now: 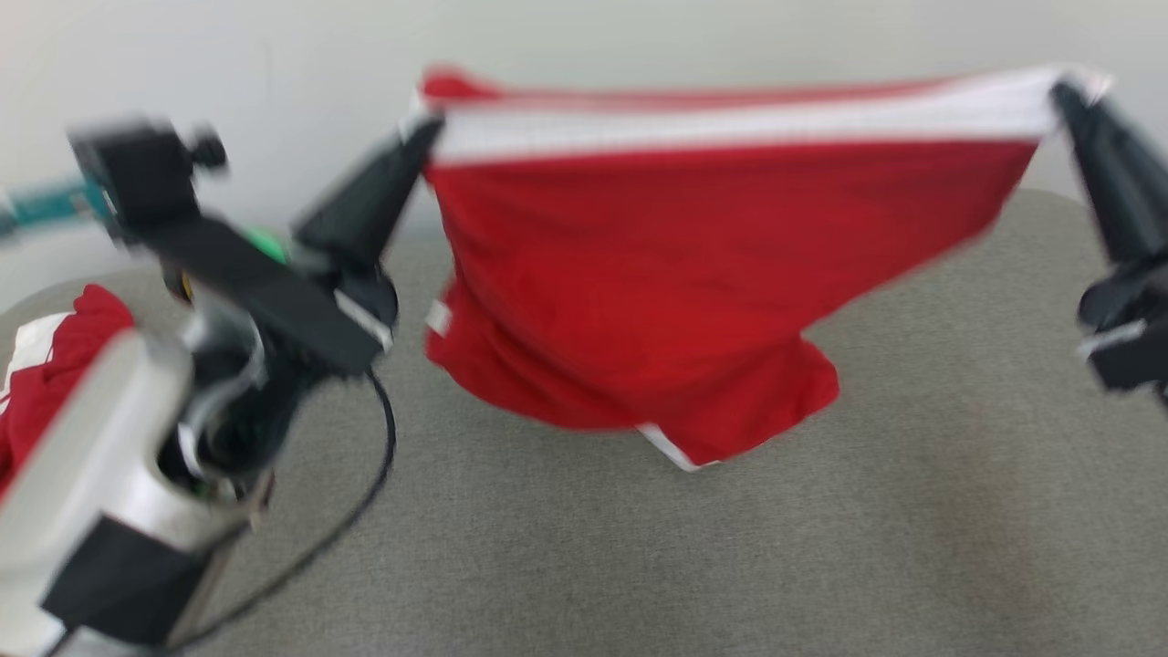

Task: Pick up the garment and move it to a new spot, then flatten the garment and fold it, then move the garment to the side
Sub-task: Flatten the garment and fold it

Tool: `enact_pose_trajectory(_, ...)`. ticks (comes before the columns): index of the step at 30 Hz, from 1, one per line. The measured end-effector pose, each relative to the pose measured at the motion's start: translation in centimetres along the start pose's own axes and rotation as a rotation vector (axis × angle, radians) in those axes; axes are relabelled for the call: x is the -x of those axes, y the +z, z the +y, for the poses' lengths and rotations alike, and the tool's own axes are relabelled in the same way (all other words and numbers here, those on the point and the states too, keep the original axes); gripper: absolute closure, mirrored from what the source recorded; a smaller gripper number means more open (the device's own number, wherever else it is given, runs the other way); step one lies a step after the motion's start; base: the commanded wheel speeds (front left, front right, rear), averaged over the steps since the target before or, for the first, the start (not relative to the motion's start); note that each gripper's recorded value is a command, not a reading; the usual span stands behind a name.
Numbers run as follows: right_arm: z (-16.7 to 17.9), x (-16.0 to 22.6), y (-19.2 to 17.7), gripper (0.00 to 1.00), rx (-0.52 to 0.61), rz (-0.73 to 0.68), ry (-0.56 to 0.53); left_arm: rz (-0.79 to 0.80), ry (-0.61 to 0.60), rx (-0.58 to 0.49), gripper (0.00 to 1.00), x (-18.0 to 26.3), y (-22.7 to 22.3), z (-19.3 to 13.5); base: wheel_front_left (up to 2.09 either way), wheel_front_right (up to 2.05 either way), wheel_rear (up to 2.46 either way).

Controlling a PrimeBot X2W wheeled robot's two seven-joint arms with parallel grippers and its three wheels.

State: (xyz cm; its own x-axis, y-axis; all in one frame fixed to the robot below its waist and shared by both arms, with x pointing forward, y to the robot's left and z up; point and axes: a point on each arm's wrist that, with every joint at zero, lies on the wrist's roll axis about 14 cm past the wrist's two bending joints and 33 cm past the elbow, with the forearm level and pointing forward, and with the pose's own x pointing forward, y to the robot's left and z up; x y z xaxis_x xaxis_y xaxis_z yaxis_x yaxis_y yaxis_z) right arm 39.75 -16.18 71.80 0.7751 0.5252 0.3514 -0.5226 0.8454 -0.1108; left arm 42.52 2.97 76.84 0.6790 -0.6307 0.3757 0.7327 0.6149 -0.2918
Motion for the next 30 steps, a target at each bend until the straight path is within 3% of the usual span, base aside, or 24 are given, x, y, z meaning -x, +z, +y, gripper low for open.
enact_pose_trajectory(5, -1.3, -0.8, 4.7, 1.00, 0.104, -0.090, -0.007, 0.016, -0.037, -0.033, 1.00, -2.1, 2.1, -1.7, 0.00, 0.00, 0.00)
enact_pose_trajectory(9, -2.3, -1.5, 5.5, 1.00, 0.116, -0.105, -0.020, 0.028, -0.042, -0.034, 1.00, -3.2, 2.2, -1.7, 0.00, 0.00, 0.00)
enact_pose_trajectory(13, -3.8, -2.6, 4.5, 1.00, 0.110, -0.084, -0.044, 0.086, -0.028, -0.014, 1.00, -4.2, 0.2, -0.3, 0.00, 0.00, 0.00)
enact_pose_trajectory(16, -5.8, -3.9, 2.4, 1.00, 0.164, -0.019, -0.085, 0.100, -0.011, 0.010, 1.00, -5.3, -0.8, 1.3, 0.00, 0.00, 0.00)
enact_pose_trajectory(19, -6.9, -6.4, 0.2, 1.00, 0.139, 0.011, -0.107, 0.095, 0.011, 0.026, 1.00, -6.9, -1.7, 3.7, 0.00, 0.00, 0.00)
enact_pose_trajectory(23, -8.1, -11.2, -1.1, 1.00, 0.155, 0.008, -0.112, 0.050, 0.040, -0.091, 1.00, -9.8, -1.6, 7.7, 0.00, 0.00, 0.00)
enact_pose_trajectory(30, -11.5, -18.5, -2.1, 1.00, 0.196, -0.089, -0.169, -0.164, 0.042, -0.262, 1.00, -14.9, -0.5, 12.4, 0.00, 0.00, 0.00)
